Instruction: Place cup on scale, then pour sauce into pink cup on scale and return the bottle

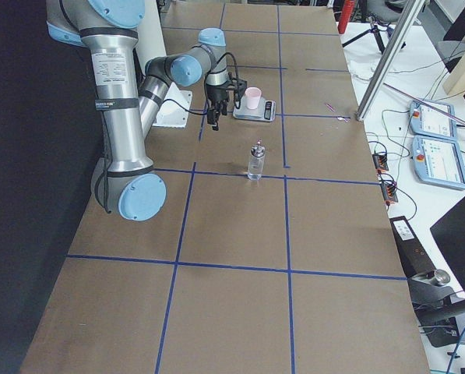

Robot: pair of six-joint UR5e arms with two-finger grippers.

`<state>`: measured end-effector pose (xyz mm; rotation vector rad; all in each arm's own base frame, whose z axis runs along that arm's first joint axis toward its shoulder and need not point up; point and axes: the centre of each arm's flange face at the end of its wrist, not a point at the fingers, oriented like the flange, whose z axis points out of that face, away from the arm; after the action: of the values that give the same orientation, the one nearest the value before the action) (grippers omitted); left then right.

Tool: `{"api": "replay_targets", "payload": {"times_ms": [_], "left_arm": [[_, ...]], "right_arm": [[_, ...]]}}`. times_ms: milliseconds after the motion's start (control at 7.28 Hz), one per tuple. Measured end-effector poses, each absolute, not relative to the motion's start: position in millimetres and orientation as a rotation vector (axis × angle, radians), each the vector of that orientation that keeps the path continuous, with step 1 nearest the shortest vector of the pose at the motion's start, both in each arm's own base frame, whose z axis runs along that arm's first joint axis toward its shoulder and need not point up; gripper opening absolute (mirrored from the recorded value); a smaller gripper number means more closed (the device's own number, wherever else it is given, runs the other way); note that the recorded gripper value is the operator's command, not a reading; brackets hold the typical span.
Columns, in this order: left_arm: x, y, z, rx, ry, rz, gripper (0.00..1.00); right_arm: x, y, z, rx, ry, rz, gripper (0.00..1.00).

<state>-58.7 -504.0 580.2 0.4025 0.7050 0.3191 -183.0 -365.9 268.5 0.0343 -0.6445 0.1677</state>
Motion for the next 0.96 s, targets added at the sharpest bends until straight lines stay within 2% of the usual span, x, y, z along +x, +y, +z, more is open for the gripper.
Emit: {"api": "replay_targets", "payload": {"times_ms": [550,962], "left_arm": [[-57.9,-502.9,579.6,0.402,0.716,0.321,1.0],[-57.9,-499.1,584.7,0.39,0.719,0.318,1.0]], "right_arm": [[-41.2,-460.6,353.8,0.052,-0.637,-0.036,1.0],[40.2,-488.8,437.6,0.049,-0.673,-0.211,1.0]]}}
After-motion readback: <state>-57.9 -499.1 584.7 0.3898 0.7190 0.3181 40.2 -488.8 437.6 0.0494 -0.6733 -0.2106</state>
